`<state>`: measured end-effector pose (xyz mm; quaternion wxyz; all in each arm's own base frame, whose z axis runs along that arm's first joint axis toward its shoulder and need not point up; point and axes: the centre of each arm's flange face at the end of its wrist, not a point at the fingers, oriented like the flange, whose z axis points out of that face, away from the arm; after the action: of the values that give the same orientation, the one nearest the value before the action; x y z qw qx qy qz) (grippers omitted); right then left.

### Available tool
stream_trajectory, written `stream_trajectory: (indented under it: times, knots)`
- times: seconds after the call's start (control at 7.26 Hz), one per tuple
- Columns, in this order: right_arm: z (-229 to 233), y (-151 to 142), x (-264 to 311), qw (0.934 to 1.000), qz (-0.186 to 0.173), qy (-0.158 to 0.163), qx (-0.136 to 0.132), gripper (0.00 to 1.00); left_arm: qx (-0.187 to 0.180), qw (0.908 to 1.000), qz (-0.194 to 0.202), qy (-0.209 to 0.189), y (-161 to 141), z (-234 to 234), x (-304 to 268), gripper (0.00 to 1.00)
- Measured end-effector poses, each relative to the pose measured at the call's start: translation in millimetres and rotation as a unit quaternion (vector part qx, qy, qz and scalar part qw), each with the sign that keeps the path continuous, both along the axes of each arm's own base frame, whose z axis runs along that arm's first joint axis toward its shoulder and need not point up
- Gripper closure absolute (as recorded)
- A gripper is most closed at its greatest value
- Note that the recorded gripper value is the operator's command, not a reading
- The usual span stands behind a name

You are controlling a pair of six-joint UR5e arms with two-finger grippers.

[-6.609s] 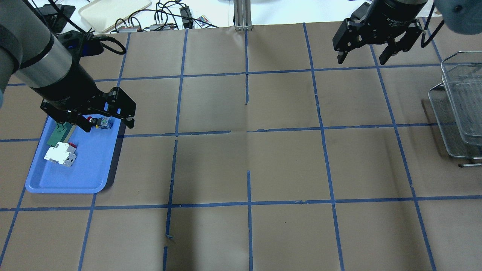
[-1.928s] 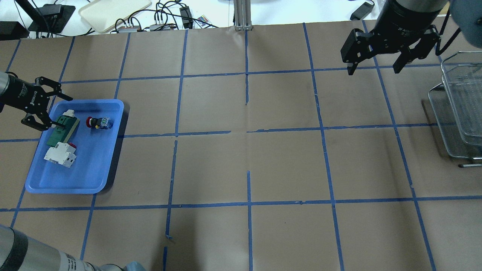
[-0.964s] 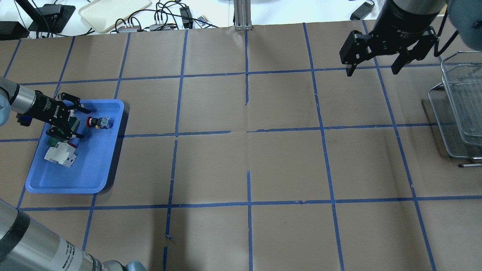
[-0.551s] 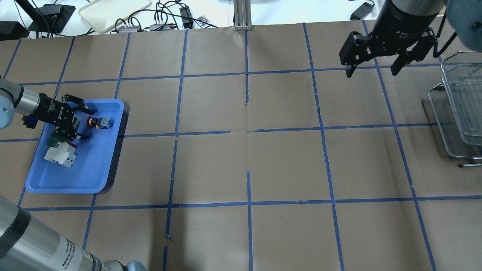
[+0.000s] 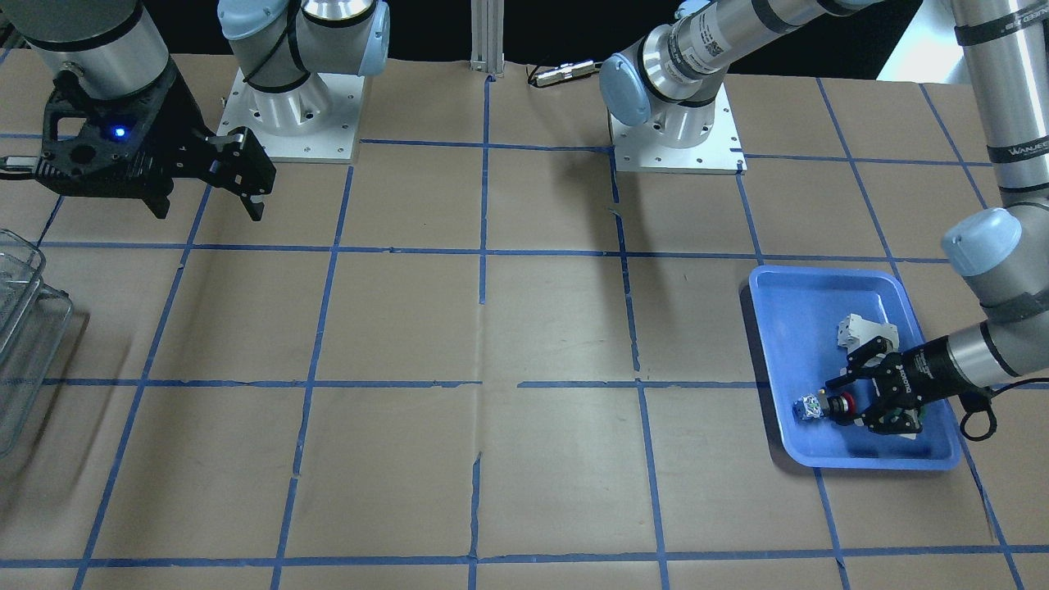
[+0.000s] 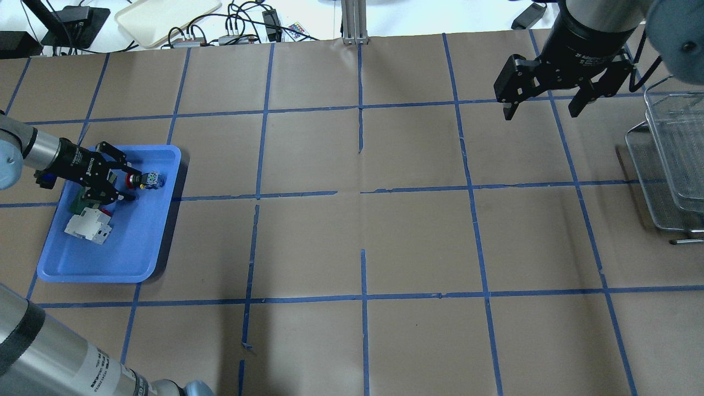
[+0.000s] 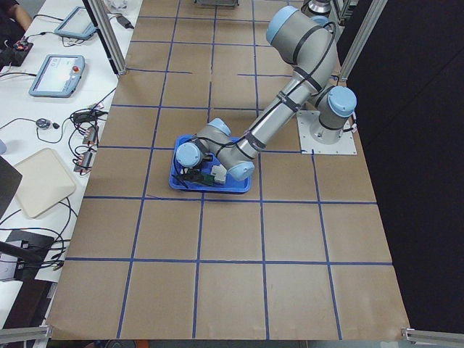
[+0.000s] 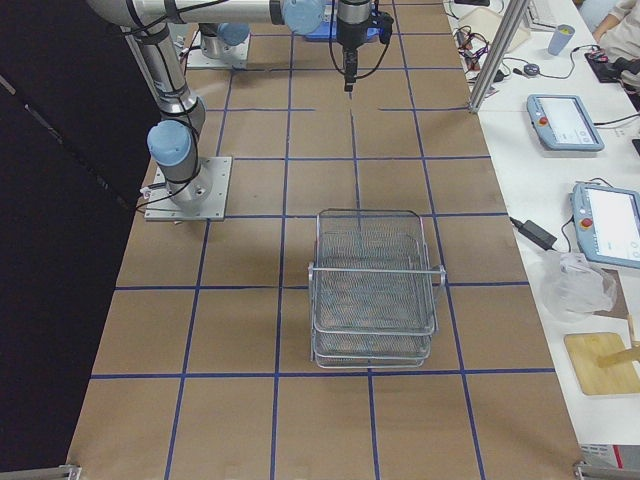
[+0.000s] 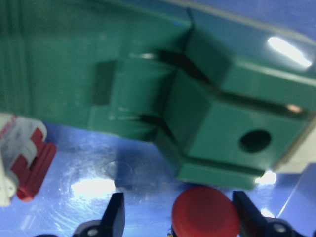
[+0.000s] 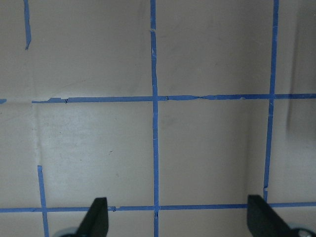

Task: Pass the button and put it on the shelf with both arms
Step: 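Lift the red push button and carry it toward the table center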

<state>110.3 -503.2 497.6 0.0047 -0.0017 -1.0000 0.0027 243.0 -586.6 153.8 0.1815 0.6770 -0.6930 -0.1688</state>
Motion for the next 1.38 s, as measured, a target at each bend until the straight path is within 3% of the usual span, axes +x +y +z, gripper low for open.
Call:
stream_trajectory:
  times: [0.55,0.96,1.38]
  knots:
    - [1,-3,-2,0.9995,0.029,0.005,-0.011,0.0,0.003,1.0,0.0,0.007,1,11,-3,1.0]
    - [1,-3,-2,0.9995,0.029,0.005,-0.012,0.0,-0.009,0.9999,-0.009,0.006,-3,43,-16,1.0]
    - [2,-3,-2,0.9993,0.035,0.006,-0.012,0.0,-0.042,0.9949,-0.091,0.013,-19,109,-119,1.0]
